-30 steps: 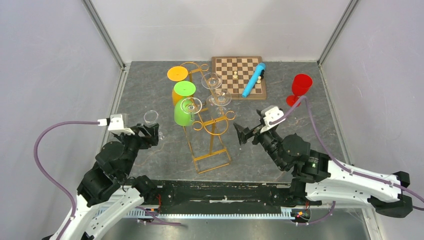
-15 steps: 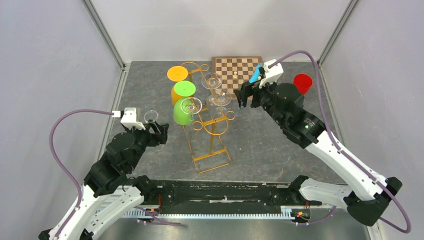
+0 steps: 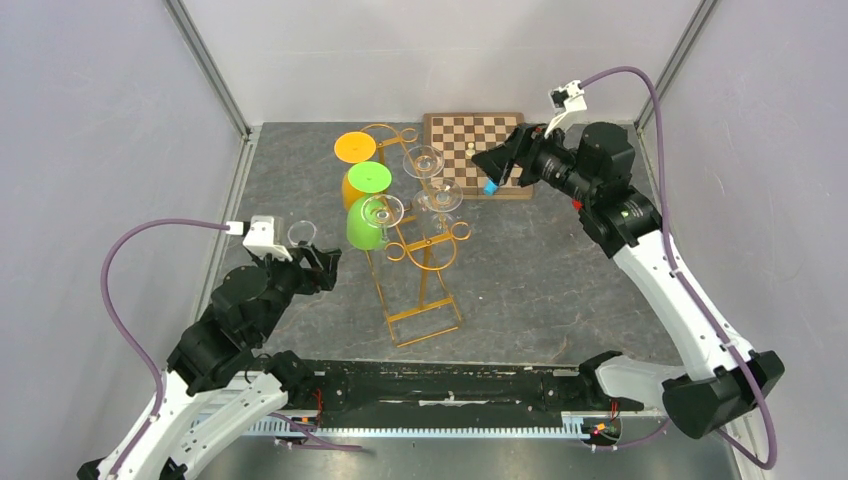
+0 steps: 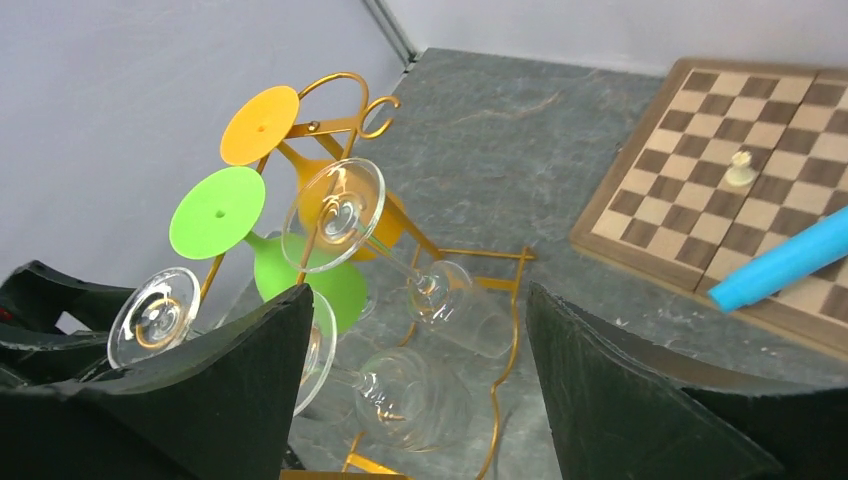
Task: Take the wine glass off the wine glass rack
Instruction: Pick up the wine glass from the wine rack.
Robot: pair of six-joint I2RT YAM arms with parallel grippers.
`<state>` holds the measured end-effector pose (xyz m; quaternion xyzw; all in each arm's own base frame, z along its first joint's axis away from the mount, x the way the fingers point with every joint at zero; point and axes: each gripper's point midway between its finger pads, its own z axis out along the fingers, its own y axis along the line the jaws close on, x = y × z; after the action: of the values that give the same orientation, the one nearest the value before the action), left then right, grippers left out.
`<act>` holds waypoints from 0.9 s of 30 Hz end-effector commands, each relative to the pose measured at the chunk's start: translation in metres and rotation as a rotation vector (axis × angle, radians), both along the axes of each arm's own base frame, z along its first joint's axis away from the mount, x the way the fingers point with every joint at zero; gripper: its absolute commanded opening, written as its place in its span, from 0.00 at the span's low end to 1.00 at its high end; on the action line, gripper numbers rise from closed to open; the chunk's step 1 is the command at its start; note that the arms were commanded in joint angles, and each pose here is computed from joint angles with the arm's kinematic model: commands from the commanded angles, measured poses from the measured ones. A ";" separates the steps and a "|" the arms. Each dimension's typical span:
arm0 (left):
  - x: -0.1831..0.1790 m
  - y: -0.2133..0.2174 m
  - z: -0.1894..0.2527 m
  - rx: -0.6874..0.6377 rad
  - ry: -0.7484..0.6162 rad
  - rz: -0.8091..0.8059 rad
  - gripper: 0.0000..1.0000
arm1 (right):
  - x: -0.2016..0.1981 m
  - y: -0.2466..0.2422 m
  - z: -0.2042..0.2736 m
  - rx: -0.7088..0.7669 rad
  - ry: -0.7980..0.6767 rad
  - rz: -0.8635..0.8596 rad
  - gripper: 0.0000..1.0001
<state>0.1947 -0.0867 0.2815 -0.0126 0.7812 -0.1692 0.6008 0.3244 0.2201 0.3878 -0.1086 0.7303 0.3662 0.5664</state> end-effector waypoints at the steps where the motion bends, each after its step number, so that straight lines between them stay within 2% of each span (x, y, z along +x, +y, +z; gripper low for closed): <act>1: -0.001 -0.004 0.010 -0.056 -0.036 -0.013 0.80 | -0.010 0.015 0.014 0.134 0.058 0.159 0.79; 15: -0.008 0.002 0.010 -0.064 -0.053 -0.016 0.80 | -0.014 0.040 -0.022 0.225 0.233 0.317 0.60; 27: -0.009 0.004 0.009 -0.059 -0.050 -0.009 0.80 | -0.030 0.055 -0.032 0.251 0.287 0.404 0.52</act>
<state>0.1851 -0.0837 0.2862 -0.0116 0.7674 -0.1899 0.6123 0.3054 0.2673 0.3435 -0.1055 0.7364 0.5477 0.3829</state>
